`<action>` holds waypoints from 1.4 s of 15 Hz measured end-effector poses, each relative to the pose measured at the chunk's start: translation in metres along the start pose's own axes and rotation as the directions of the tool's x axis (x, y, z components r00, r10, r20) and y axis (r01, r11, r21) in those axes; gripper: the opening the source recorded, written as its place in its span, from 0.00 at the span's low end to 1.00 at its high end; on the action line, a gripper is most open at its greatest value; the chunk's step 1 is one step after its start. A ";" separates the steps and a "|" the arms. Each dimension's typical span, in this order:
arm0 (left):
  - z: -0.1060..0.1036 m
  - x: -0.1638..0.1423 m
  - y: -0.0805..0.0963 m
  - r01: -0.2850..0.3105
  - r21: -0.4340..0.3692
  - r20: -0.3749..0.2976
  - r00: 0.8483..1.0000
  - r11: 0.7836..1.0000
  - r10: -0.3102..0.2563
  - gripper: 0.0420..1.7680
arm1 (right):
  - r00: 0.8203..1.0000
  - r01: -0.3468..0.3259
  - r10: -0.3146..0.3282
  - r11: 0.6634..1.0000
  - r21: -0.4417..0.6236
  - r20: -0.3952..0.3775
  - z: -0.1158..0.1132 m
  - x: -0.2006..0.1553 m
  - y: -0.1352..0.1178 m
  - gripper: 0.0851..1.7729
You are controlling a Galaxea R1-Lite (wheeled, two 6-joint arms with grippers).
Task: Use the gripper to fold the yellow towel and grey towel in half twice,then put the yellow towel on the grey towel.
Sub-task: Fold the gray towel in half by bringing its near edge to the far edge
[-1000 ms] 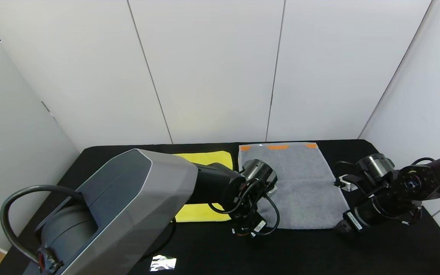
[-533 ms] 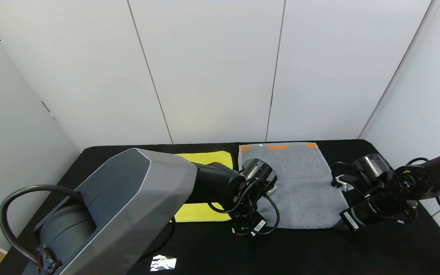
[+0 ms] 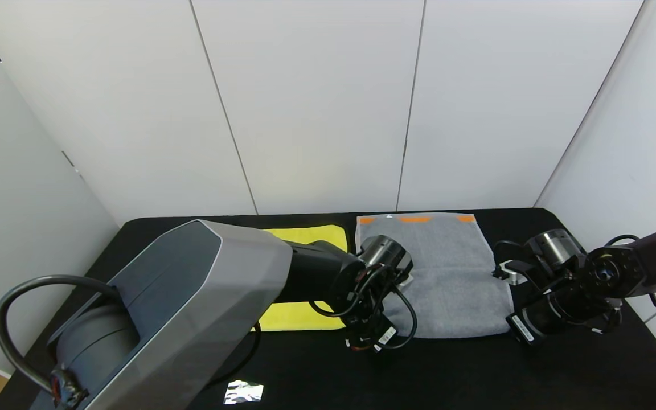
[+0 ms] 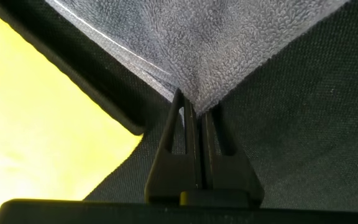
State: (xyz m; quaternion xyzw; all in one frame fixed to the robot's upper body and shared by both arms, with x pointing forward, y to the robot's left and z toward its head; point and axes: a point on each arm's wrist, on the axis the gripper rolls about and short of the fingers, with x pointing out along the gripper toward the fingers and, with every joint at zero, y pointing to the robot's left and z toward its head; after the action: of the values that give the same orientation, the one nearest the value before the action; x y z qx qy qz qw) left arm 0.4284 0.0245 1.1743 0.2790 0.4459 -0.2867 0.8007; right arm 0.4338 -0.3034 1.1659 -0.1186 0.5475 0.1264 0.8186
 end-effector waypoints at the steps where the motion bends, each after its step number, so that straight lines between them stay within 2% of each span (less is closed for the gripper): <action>1: 0.000 0.000 0.000 0.000 0.000 0.001 1.000 1.000 0.000 0.05 | 1.000 0.001 -0.001 1.000 0.000 0.000 0.000 -0.001 0.000 0.03; 6: -0.001 -0.004 0.001 -0.001 -0.010 -0.001 1.000 1.000 0.001 0.05 | 1.000 0.000 0.001 1.000 -0.002 0.015 -0.001 -0.011 0.002 0.03; 10: -0.007 -0.011 -0.002 0.010 -0.030 -0.061 0.998 1.000 -0.011 0.04 | 0.999 -0.029 0.029 1.000 -0.005 -0.035 -0.008 -0.024 0.009 0.03; 13: -0.011 -0.020 -0.006 0.018 -0.029 -0.074 0.997 0.999 -0.020 0.04 | 0.998 -0.041 0.040 0.999 -0.015 -0.047 -0.015 -0.036 0.015 0.03; 17: -0.020 -0.039 -0.015 0.029 -0.005 -0.086 0.996 1.000 -0.029 0.04 | 0.998 -0.047 0.046 0.998 -0.032 -0.043 -0.027 -0.051 0.024 0.03; 21: -0.029 -0.067 -0.014 0.031 0.004 -0.076 0.997 1.000 -0.031 0.04 | 0.998 -0.055 0.053 0.998 -0.044 -0.043 -0.040 -0.064 0.031 0.03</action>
State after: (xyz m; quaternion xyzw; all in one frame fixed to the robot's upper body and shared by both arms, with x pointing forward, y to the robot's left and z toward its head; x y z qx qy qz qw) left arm 0.3729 0.0495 1.2168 0.2847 0.4796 -0.2893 0.7780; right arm 0.3650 -0.2928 1.2088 -0.1248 0.5647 0.1583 0.8003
